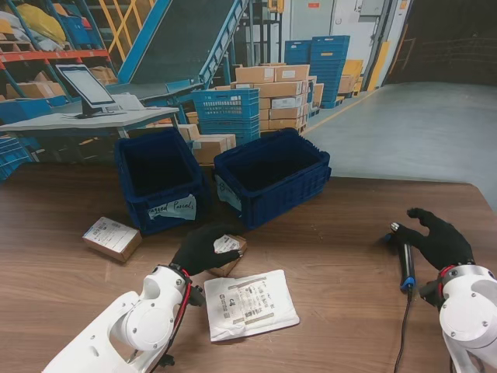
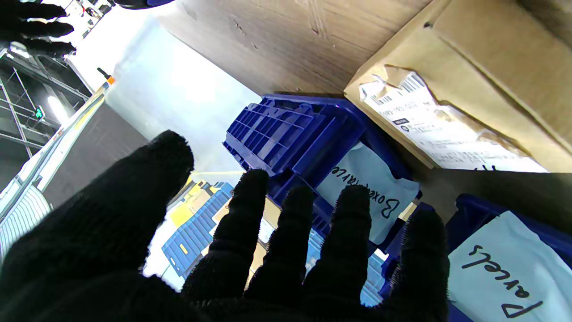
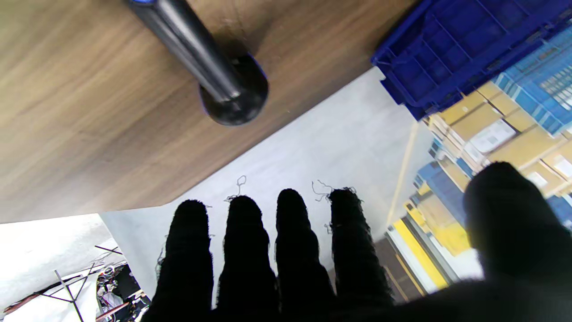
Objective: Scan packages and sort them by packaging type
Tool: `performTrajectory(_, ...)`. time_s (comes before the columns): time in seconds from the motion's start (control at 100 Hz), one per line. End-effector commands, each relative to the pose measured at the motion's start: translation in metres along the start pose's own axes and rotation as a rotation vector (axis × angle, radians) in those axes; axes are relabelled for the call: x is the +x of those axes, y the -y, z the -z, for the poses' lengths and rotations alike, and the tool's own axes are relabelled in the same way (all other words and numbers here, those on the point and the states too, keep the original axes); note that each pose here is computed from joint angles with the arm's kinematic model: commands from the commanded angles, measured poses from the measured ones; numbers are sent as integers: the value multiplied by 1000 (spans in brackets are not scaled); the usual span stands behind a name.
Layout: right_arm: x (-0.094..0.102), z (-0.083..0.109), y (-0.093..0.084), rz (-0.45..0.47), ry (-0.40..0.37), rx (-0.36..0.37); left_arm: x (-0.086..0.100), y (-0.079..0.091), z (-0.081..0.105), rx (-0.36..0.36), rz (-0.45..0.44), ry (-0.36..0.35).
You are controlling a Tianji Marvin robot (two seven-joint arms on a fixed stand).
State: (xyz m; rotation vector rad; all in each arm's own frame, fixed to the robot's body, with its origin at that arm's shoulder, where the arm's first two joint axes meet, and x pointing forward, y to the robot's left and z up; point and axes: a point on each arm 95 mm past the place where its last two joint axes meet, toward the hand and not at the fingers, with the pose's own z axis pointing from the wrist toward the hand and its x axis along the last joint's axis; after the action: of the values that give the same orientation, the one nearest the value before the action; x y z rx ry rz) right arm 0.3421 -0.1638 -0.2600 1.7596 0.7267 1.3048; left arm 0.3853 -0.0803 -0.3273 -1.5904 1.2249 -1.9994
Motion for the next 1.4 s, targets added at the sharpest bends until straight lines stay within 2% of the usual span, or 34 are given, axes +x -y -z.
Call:
performTrajectory(0.0, -14, -1, 6, 19, 35, 27, 2, -2, -1, -21, 7, -7)
performTrajectory(0.4, -39, -3, 8, 62, 63, 101, 2, -10, -11, -17, 42, -15)
performTrajectory(0.57, -51, 0, 10, 85, 92, 132, 5, -8, -17, -14, 37, -26)
performTrajectory(0.87, -66, 1, 24, 113, 168, 181, 9, -7, -23, -23, 36, -40)
performTrajectory(1.07, -72, -10, 37, 116, 206, 208, 7, -12, -19, -20, 52, -46)
performTrajectory(1.39, -76, -38, 43, 158, 189, 279, -2, -10, -12, -27, 52, -20)
